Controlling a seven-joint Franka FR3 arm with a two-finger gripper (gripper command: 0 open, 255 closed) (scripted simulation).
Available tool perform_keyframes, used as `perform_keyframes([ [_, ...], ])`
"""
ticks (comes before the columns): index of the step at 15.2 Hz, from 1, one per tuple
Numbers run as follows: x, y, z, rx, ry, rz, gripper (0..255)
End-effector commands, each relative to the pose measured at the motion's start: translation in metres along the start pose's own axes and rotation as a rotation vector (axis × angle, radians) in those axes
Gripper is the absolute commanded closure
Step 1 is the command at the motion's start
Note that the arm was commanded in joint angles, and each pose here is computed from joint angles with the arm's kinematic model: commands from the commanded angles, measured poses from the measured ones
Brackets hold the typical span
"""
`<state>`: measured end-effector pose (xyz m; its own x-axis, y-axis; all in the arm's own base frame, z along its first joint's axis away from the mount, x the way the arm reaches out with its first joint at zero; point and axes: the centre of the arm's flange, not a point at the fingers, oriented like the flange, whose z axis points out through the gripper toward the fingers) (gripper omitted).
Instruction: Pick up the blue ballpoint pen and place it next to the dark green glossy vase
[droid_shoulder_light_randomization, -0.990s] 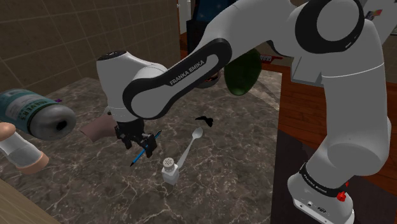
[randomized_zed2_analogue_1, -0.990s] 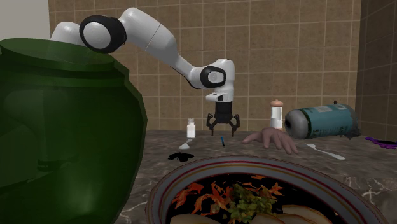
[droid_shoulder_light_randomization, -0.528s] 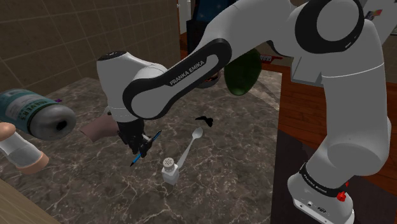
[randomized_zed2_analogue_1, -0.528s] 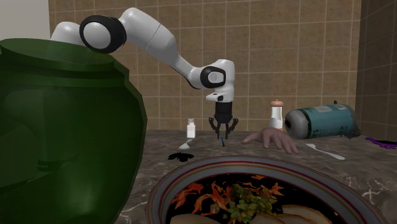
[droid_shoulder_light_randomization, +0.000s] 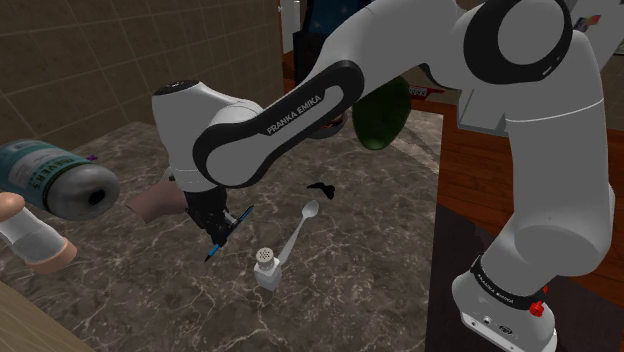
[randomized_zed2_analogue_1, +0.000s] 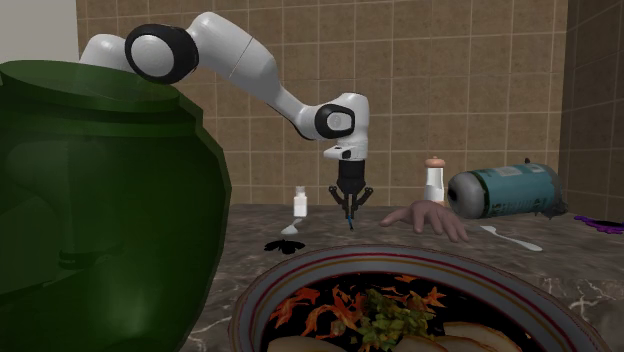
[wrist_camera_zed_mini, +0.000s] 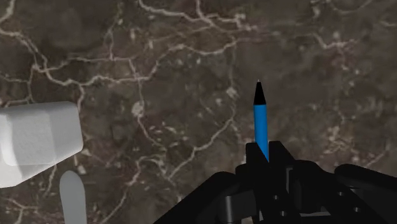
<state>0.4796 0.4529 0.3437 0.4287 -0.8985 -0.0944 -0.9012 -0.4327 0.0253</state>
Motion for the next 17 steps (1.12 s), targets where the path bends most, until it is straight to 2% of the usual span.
perform_keyframes([
  [1, 0.0, 0.0, -0.005, 0.0, 0.0, 0.0, 255],
  [17, -0.008, 0.002, -0.089, 0.0, 0.0, 0.0, 255],
])
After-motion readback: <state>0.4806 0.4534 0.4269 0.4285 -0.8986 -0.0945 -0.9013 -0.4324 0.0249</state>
